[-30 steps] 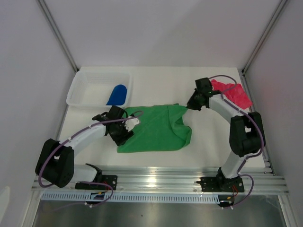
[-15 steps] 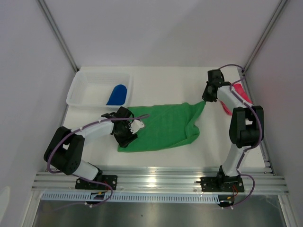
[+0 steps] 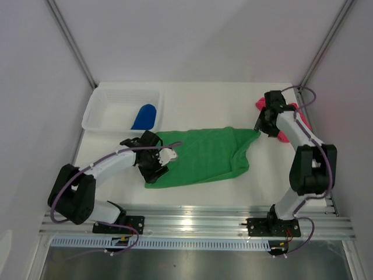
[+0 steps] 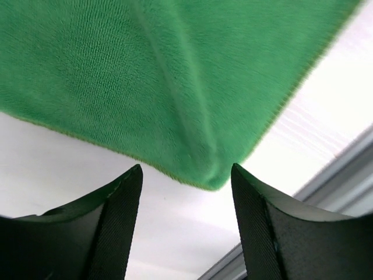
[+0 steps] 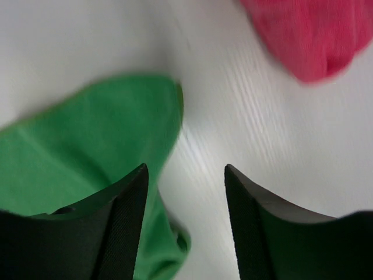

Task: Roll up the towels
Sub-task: Flatten the towel

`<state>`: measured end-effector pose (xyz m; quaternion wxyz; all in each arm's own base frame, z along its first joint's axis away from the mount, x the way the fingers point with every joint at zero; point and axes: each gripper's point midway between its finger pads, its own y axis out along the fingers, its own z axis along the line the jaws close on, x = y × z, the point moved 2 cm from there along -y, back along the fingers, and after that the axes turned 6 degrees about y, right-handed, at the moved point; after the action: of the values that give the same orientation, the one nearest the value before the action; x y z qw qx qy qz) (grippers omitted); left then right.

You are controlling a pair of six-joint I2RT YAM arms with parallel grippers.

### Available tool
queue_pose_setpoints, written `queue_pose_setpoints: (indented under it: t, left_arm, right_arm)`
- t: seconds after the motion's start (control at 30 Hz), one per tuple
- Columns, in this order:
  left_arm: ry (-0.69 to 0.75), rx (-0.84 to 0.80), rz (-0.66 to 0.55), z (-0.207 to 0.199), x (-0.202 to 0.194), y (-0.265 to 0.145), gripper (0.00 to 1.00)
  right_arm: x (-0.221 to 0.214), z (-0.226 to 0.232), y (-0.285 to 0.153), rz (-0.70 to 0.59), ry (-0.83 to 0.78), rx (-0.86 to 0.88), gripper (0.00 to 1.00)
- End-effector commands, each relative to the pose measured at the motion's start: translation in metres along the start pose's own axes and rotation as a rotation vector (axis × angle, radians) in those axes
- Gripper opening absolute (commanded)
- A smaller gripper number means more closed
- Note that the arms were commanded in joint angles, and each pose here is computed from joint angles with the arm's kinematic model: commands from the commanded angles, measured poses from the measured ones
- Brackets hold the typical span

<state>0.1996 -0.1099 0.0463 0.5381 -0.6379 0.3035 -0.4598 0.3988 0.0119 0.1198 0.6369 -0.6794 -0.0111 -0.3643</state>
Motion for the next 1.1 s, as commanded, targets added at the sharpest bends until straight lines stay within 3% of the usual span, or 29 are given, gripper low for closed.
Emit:
queue_pose_setpoints:
  t: [0.0, 0.1, 0.3, 0.5, 0.7, 0.8, 0.97, 1.0, 1.07]
  left_arm:
    - [0.15, -0.05, -0.129, -0.016, 0.02, -0.035, 0.66]
    - [0.245, -0.065, -0.093, -0.027, 0.011, -0.027, 0.68]
    - [0.316, -0.078, 0.0, -0.034, -0.005, 0.001, 0.7]
    - [0.349, -0.056, 0.068, -0.029, -0.016, 0.017, 0.72]
    - [0.339, -0.056, 0.144, -0.03, -0.03, 0.028, 0.71]
    - [0.322, -0.056, 0.141, -0.031, -0.029, 0.028, 0.63]
    - [0.298, -0.046, 0.152, -0.029, -0.03, 0.028, 0.05]
    - [0.294, -0.026, 0.158, -0.026, -0.03, 0.027, 0.01]
    - [0.262, 0.023, 0.15, -0.018, -0.027, 0.023, 0.01]
  right_arm:
    - [-0.036, -0.003, -0.048, 0.047, 0.092, 0.131, 0.52]
    - [-0.091, 0.0, -0.055, 0.185, 0.134, 0.249, 0.41]
    - [-0.162, 0.025, -0.05, 0.316, 0.097, 0.346, 0.43]
    - [-0.176, 0.037, -0.043, 0.337, 0.044, 0.344, 0.5]
    - [-0.197, 0.019, -0.028, 0.427, 0.036, 0.238, 0.52]
    - [-0.19, 0.017, -0.037, 0.412, 0.025, 0.238, 0.53]
    - [-0.157, 0.02, -0.056, 0.282, -0.102, 0.287, 0.52]
    - [-0.146, 0.027, -0.063, 0.224, -0.139, 0.35, 0.52]
    - [-0.138, 0.037, -0.074, 0.175, -0.288, 0.47, 0.54]
